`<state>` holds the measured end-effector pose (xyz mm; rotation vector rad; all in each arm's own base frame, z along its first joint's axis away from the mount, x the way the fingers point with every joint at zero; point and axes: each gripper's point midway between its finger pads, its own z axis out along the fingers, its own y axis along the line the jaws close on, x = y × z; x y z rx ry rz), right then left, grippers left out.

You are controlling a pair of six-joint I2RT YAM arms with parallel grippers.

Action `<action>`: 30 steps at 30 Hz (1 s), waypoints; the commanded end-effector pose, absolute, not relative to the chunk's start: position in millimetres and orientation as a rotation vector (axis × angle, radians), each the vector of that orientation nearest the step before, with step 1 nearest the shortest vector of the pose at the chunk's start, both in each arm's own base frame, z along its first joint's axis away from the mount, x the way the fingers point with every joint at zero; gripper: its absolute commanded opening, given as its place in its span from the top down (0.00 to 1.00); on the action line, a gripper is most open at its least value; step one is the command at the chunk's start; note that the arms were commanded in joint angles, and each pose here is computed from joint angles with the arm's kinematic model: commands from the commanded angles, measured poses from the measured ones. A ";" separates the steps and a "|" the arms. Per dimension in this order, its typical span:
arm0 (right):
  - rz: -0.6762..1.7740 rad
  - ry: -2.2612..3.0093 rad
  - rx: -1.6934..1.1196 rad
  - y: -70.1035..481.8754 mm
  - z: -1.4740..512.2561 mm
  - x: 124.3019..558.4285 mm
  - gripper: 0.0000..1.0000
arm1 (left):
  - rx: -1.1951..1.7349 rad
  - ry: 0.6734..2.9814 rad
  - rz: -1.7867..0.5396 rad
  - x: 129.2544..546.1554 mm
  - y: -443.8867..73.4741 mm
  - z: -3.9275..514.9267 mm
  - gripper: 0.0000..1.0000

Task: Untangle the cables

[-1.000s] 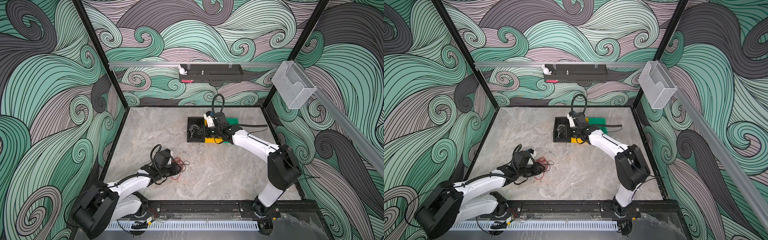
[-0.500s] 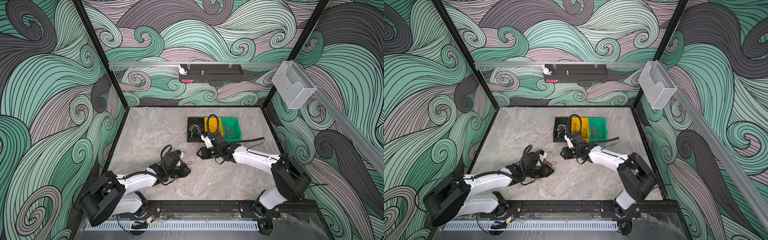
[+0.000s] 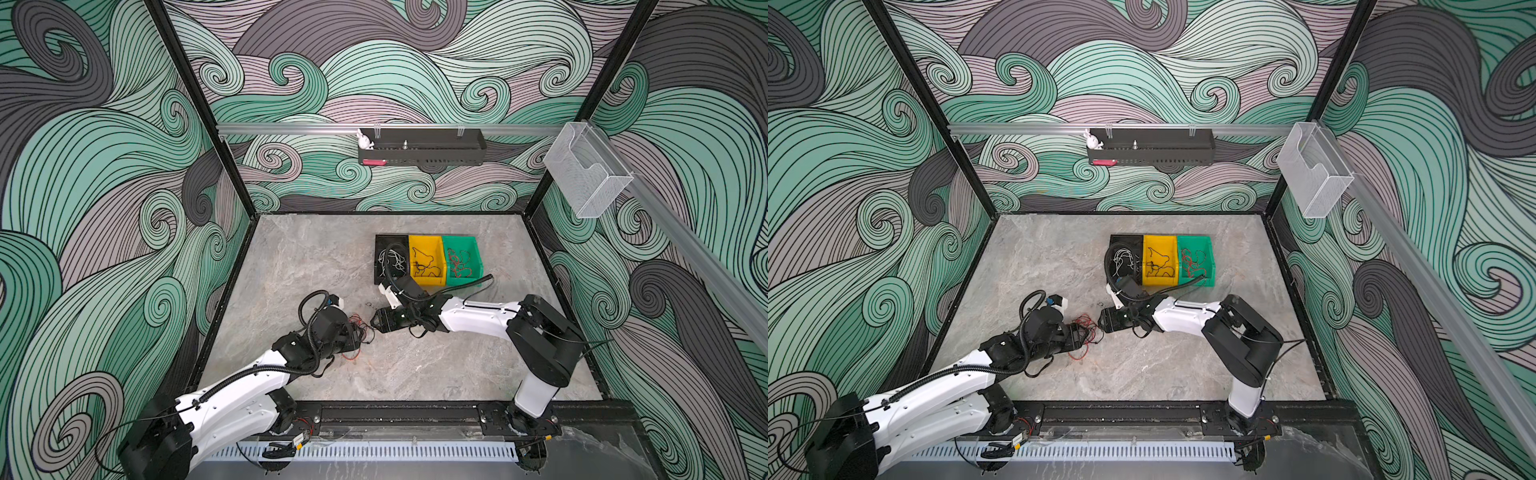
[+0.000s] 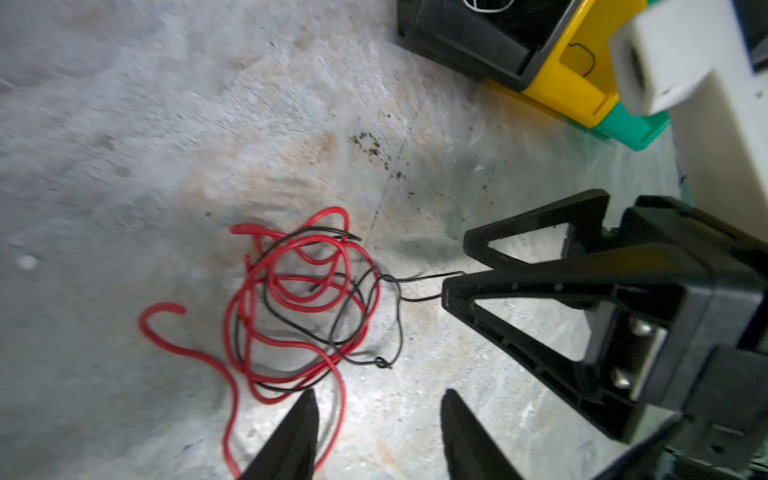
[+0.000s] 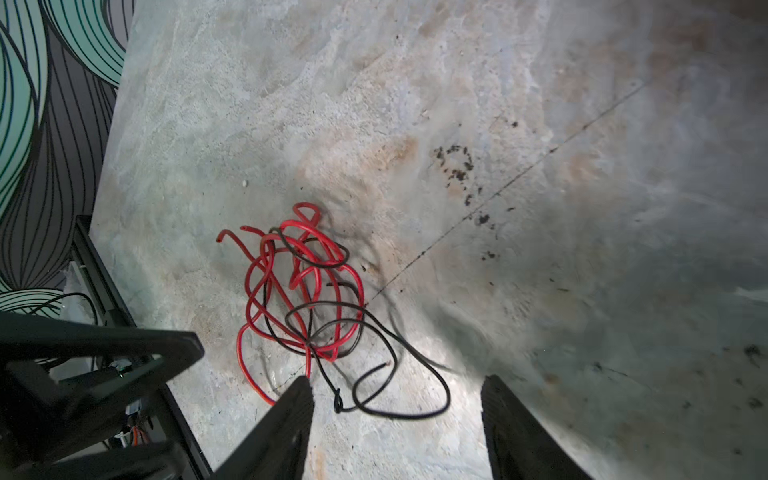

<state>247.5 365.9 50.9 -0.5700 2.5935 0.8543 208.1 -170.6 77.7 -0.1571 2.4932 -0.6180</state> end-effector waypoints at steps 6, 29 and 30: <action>0.784 2.600 -0.562 368.7 43.3 251.7 0.57 | -0.228 2.552 -0.472 210.1 -144.9 45.3 0.38; 0.572 2.557 -0.455 304.0 60.2 265.5 0.95 | -0.228 2.689 -0.439 210.9 -150.2 12.7 0.86; 0.564 2.557 -0.443 298.5 60.5 266.7 0.96 | -0.229 2.691 -0.442 211.4 -150.6 13.0 0.88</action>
